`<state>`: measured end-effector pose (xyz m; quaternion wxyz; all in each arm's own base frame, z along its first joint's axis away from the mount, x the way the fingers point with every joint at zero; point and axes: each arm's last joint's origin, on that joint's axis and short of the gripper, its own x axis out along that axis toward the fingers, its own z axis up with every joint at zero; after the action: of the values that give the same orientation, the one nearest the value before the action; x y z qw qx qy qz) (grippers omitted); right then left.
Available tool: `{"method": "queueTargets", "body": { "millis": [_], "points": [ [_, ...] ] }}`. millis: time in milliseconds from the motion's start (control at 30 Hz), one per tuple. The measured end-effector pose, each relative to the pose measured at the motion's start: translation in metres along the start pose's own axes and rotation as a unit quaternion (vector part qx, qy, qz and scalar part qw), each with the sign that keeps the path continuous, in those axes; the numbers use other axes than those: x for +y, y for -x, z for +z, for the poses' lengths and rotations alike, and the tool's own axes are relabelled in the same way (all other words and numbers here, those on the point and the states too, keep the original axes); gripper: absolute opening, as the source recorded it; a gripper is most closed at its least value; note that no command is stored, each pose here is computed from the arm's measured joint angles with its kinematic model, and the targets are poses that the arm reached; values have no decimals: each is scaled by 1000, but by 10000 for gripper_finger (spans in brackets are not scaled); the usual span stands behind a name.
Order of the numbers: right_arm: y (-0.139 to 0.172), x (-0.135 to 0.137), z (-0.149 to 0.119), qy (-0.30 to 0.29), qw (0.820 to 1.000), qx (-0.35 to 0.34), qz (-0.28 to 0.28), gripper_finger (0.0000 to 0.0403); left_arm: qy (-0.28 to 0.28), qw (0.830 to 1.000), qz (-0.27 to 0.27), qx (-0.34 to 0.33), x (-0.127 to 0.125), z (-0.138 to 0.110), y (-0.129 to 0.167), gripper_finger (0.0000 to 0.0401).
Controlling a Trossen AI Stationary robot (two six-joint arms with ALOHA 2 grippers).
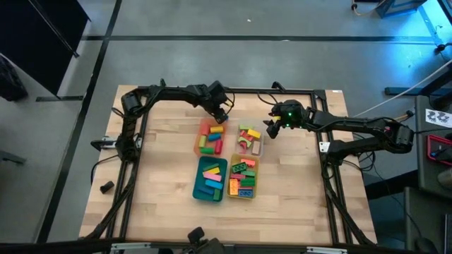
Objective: Sort blocks by size
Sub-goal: Put the blue arch block into the transparent bin
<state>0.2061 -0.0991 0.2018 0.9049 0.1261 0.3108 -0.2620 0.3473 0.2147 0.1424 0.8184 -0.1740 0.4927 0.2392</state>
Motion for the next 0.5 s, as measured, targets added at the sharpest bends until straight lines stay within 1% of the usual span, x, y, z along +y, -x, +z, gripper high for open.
{"method": "queueTargets", "body": {
  "millis": [300, 400, 500],
  "points": [
    [0, 0, 0, 10, 1000, 0, 0, 225, 1, 1000, 7, 12, -1, 1, 2, 60],
    [0, 0, 0, 10, 1000, 0, 0, 225, 2, 1000, 6, 15, -2, 2, 3, 38],
    [0, 0, 0, 10, 1000, 0, 0, 225, 2, 1000, 5, 13, -2, 5, 5, 25]
  ]
}}
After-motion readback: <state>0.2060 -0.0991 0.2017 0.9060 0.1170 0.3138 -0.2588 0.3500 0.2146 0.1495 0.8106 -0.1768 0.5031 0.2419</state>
